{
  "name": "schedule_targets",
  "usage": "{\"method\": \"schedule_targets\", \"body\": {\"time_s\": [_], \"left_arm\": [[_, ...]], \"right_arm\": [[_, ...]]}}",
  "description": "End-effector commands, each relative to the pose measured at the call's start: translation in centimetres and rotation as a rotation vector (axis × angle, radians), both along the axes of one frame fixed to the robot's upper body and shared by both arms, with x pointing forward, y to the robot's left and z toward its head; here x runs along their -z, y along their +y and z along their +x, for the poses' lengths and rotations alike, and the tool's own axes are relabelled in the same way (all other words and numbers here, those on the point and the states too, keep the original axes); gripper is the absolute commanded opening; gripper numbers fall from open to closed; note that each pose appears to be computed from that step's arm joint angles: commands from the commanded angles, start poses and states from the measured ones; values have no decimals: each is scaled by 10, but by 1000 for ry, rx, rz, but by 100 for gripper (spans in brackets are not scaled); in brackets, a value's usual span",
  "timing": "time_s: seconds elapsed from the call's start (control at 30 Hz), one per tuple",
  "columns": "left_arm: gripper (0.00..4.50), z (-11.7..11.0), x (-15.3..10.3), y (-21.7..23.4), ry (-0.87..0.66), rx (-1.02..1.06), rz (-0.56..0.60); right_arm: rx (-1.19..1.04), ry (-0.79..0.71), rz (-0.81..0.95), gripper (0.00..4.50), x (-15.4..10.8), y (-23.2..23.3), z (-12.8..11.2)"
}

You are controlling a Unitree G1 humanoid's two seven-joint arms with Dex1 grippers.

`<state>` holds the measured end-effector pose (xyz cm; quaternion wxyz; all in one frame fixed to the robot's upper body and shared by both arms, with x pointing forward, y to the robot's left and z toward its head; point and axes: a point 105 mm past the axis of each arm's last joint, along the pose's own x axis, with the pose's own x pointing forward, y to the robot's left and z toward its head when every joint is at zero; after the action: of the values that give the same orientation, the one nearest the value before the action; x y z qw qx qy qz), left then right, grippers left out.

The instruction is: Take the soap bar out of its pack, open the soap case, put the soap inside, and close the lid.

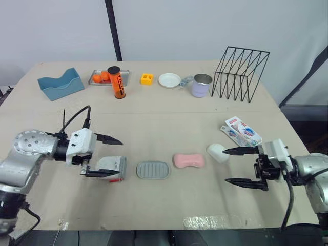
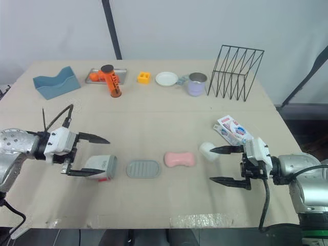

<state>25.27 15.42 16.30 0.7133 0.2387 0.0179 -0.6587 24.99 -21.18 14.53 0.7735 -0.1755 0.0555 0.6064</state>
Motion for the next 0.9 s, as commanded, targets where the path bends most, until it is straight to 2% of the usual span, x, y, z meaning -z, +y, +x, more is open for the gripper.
{"method": "schedule_targets", "body": {"time_s": [0.03,0.27,0.57,0.9], "left_arm": [[449,-15,1,-16,21,11,-70],[449,-19,11,-33,40,-30,-169],[449,-20,23,-41,57,-45,-191],[449,-25,25,-47,68,-80,-213]], "right_arm": [[-3,-14,-49,450,-9,16,3],[-22,-12,-163,450,-7,39,16],[-46,4,-275,450,8,71,40],[-33,27,-350,450,22,78,54]]}}
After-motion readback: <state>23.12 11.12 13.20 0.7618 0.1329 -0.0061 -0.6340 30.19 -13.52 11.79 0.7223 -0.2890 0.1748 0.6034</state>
